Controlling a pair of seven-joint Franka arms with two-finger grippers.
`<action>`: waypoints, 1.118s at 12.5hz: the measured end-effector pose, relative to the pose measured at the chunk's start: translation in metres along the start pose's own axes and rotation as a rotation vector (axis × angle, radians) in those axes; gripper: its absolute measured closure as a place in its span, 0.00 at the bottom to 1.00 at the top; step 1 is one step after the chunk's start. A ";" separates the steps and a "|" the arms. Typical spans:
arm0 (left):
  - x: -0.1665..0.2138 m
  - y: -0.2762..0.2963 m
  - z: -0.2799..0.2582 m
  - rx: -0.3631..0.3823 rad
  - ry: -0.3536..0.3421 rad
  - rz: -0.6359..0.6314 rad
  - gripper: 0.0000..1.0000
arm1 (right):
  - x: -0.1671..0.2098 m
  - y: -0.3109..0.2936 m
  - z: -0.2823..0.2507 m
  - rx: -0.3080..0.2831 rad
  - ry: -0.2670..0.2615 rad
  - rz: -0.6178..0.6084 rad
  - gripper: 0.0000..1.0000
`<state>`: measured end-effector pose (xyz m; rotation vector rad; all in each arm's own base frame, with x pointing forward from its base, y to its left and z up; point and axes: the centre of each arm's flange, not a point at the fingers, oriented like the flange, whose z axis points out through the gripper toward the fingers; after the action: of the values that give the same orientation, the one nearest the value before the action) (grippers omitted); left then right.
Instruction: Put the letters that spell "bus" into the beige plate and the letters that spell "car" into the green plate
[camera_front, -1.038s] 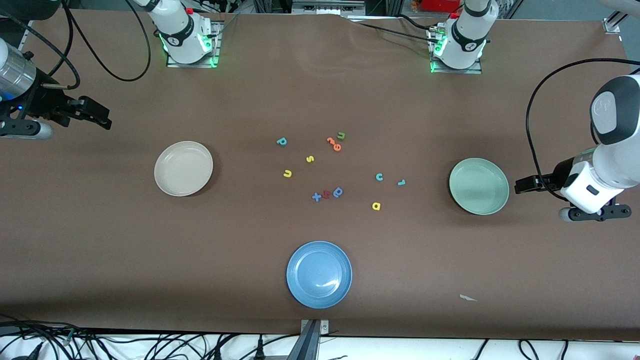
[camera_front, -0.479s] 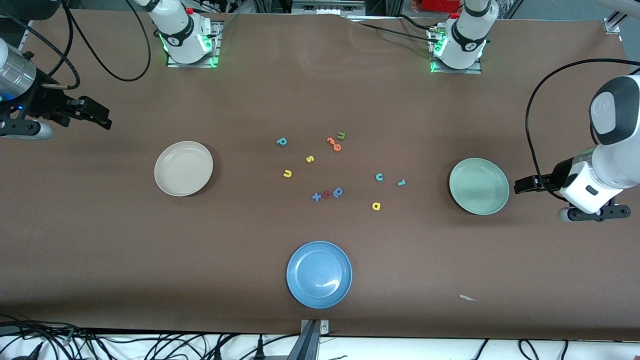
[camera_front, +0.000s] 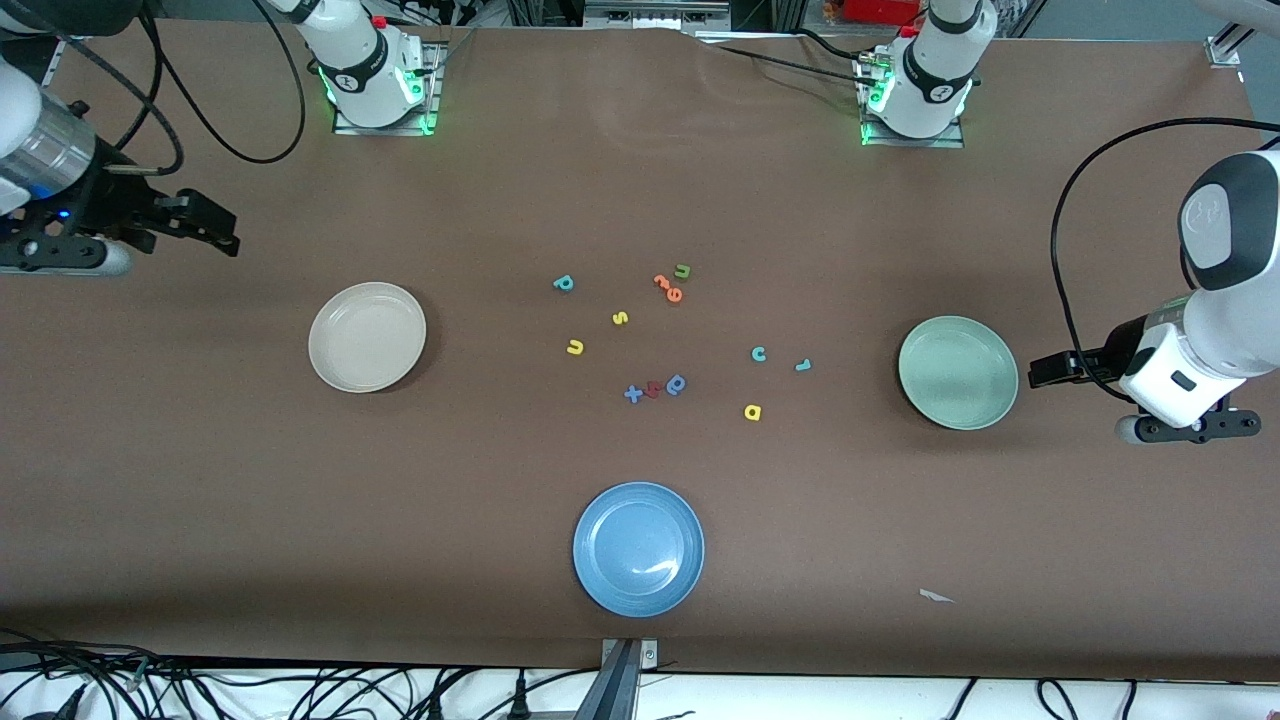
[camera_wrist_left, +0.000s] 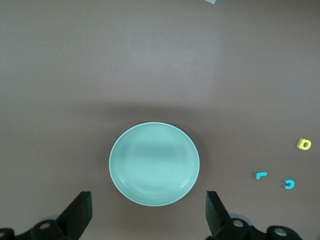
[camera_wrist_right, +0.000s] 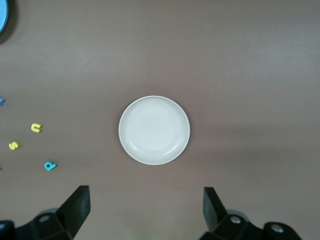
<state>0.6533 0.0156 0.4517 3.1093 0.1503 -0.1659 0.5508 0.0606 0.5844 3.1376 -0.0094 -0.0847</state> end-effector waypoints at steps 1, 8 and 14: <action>0.000 0.000 0.000 0.000 0.001 0.000 0.00 | -0.003 -0.012 0.005 -0.004 -0.024 -0.021 0.00; 0.001 0.022 0.008 0.005 -0.008 -0.016 0.00 | 0.009 -0.180 0.133 -0.013 -0.157 -0.092 0.00; -0.002 0.112 0.046 -0.028 -0.046 -0.139 0.00 | 0.008 -0.300 0.252 0.033 -0.098 0.164 0.00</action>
<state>0.6576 -0.0974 0.4085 3.0642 0.3643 -0.2350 0.5471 0.3603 0.3317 3.1471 -0.2701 -0.2400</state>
